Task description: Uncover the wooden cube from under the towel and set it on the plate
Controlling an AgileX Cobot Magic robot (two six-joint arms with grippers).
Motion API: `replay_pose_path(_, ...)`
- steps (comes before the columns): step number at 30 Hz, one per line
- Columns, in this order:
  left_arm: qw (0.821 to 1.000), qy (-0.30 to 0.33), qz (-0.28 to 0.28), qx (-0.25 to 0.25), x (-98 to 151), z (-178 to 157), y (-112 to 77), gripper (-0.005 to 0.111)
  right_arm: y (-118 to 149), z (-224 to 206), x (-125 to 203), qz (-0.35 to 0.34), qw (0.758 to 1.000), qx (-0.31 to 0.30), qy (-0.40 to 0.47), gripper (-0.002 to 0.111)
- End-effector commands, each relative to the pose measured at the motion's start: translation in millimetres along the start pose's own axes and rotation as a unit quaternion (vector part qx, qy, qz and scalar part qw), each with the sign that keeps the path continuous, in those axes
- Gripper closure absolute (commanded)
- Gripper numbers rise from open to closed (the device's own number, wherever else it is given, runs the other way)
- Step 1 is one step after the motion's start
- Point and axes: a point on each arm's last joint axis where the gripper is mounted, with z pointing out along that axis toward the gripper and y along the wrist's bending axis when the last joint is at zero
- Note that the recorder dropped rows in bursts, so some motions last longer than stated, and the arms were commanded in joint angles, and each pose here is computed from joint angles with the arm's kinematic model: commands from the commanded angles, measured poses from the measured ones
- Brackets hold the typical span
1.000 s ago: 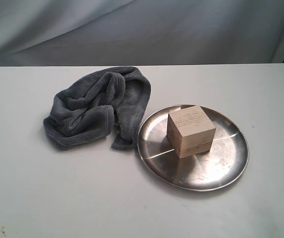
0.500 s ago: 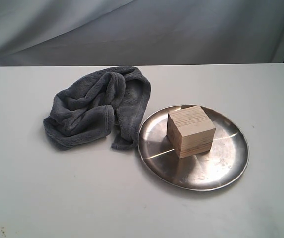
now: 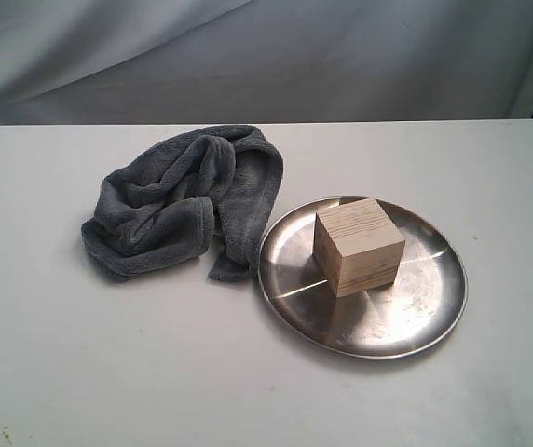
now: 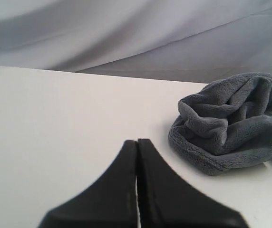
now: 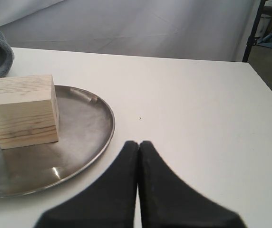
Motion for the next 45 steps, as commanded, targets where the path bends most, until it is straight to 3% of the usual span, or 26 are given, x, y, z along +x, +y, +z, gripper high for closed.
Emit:
replay_pose_path(1,1.0,0.01,0.029,-0.002,2.8,0.0,0.5,0.107,0.1,0.1,0.9,0.001,1.0,-0.001,-0.002,0.108)
replay_pose_path(11,0.998,0.032,0.052,0.0,6.7,-0.2,0.6,0.107,0.1,0.1,0.9,0.001,1.0,-0.001,-0.002,0.108)
replay_pose_path(17,0.996,0.037,0.072,0.032,16.2,3.2,-1.8,0.107,0.1,0.1,0.9,0.001,1.0,-0.001,-0.002,0.108)
replay_pose_path(45,0.997,0.035,0.067,0.033,15.7,3.2,-2.0,0.107,0.1,0.1,0.9,0.001,1.0,-0.001,-0.002,0.108)
